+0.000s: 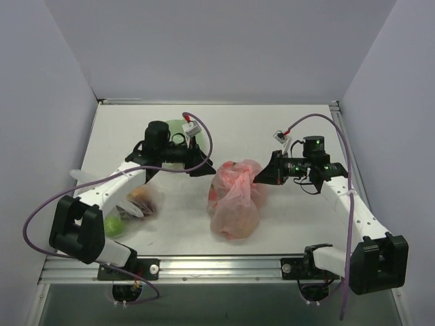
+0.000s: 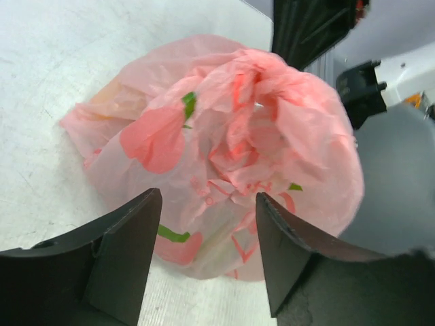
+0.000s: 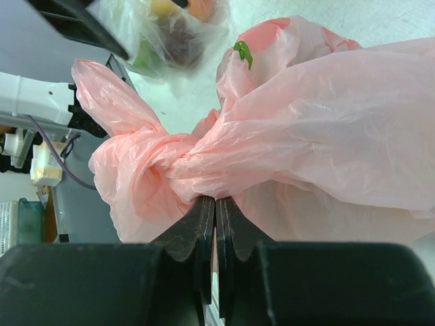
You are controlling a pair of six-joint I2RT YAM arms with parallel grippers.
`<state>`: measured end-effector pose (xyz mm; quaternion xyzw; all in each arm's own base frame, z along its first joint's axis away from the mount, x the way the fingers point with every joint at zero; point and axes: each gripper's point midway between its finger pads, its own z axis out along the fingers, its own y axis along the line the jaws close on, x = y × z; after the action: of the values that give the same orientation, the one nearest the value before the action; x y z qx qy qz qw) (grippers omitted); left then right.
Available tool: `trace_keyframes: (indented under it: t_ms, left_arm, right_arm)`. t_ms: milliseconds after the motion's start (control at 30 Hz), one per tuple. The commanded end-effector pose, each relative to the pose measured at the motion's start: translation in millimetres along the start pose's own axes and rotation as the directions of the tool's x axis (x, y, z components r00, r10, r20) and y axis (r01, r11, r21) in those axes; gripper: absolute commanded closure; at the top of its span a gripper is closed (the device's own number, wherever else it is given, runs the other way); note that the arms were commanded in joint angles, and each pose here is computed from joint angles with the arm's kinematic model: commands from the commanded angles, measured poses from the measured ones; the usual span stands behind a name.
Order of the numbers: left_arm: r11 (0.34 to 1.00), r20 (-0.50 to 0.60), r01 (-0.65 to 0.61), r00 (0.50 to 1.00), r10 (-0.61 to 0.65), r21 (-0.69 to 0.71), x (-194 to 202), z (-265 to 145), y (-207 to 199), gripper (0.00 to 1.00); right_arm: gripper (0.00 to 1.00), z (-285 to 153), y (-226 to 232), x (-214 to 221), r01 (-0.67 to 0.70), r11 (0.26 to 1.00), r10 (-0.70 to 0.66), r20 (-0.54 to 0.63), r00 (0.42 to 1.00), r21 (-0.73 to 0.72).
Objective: Place the fake fruits into the plastic bag and tie a complex knot
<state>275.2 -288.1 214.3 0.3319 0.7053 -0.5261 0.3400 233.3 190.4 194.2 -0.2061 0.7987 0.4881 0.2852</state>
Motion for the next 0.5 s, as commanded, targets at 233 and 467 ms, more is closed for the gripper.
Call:
trace_keyframes:
  t_ms: [233,467]
  left_arm:
    - [0.927,-0.198,-0.349,0.907,0.371,0.138,-0.9,-17.8,-59.3,0.21]
    - [0.872,-0.255,-0.458,0.835,0.488,0.172,5.8,13.9,-77.9,0.22]
  right_arm:
    - [1.00,-8.8,7.6,-0.9,0.127,0.991,-0.124,-0.053,0.991,0.051]
    - [1.00,-7.2,11.9,0.6,0.166,0.984,-0.160,-0.086,0.983,0.062]
